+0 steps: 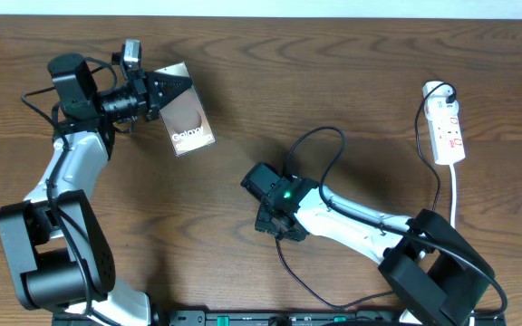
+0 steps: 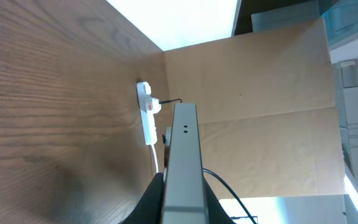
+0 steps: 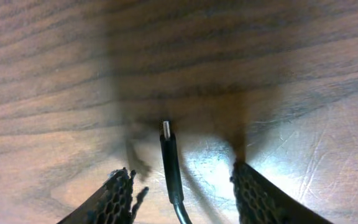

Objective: Plug charger to phone and switch on socket
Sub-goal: 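Lower the right gripper and grasp the black cable's USB-C plug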

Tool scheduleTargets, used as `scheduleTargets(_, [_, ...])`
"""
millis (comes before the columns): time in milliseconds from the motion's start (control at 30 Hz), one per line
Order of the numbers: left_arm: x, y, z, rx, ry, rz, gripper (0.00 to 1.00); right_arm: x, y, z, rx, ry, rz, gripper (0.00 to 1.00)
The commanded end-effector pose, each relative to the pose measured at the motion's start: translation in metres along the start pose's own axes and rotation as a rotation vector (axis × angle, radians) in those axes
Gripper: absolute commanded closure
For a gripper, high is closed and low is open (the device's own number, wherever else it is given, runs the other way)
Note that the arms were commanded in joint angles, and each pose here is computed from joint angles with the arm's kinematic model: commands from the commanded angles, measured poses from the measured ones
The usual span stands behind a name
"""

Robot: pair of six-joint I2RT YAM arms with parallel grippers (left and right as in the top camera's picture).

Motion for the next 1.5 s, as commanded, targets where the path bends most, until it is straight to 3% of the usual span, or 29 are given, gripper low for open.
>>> scheduleTargets(0, [-0.004, -0.013, 0.002, -0.019, 0.024, -0.047, 0.93, 0.000, -0.008, -0.013, -0.037, 0.022, -0.026, 0.59])
scheduleTargets(100, [-0.004, -0.013, 0.002, -0.019, 0.024, -0.047, 0.93, 0.000, -0.008, -0.013, -0.038, 0.023, -0.028, 0.75])
scheduleTargets(300, [-0.004, -0.013, 0.002, -0.019, 0.024, -0.047, 0.93, 0.000, -0.008, -0.013, -0.037, 0.023, -0.028, 0.99])
scheduleTargets(567, [-0.004, -0.013, 0.002, -0.019, 0.025, -0.046, 0.93, 0.005, -0.006, -0.012, 0.033, 0.072, -0.001, 0.99])
scheduleTargets(700, [-0.004, -0.013, 0.002, -0.019, 0.025, -0.045, 0.93, 0.019, 0.009, -0.004, 0.266, 0.148, 0.122, 0.99])
scheduleTargets(833, [-0.004, -0.013, 0.002, -0.019, 0.024, -0.046, 0.93, 0.038, 0.032, 0.023, 0.649, 0.167, 0.328, 0.99])
scheduleTargets(967, [-0.004, -0.013, 0.002, -0.019, 0.025, -0.046, 0.93, 0.061, 0.031, 0.048, 0.889, 0.107, 0.443, 0.99])
scheduleTargets(1167, [-0.004, -0.013, 0.002, -0.020, 0.026, -0.045, 0.93, 0.099, 0.006, 0.055, 0.928, -0.049, 0.485, 0.99])
scheduleTargets(1367, [-0.005, -0.013, 0.002, -0.022, 0.031, -0.046, 0.93, 0.132, 0.012, 0.085, 1.171, -0.220, 0.607, 0.99])
scheduleTargets(1467, [-0.005, -0.013, 0.002, -0.022, 0.031, -0.046, 0.92, 0.133, 0.013, 0.081, 1.177, -0.220, 0.607, 0.99])
Point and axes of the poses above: each gripper's point midway between its finger pads, its own z axis back along the fingers, its own y axis along the line the jaws close on, x = y × z, the point moved 4 cm from there along z, back along the fingers, and after that the axes turned 12 degrees about z, right-handed, at the moved point
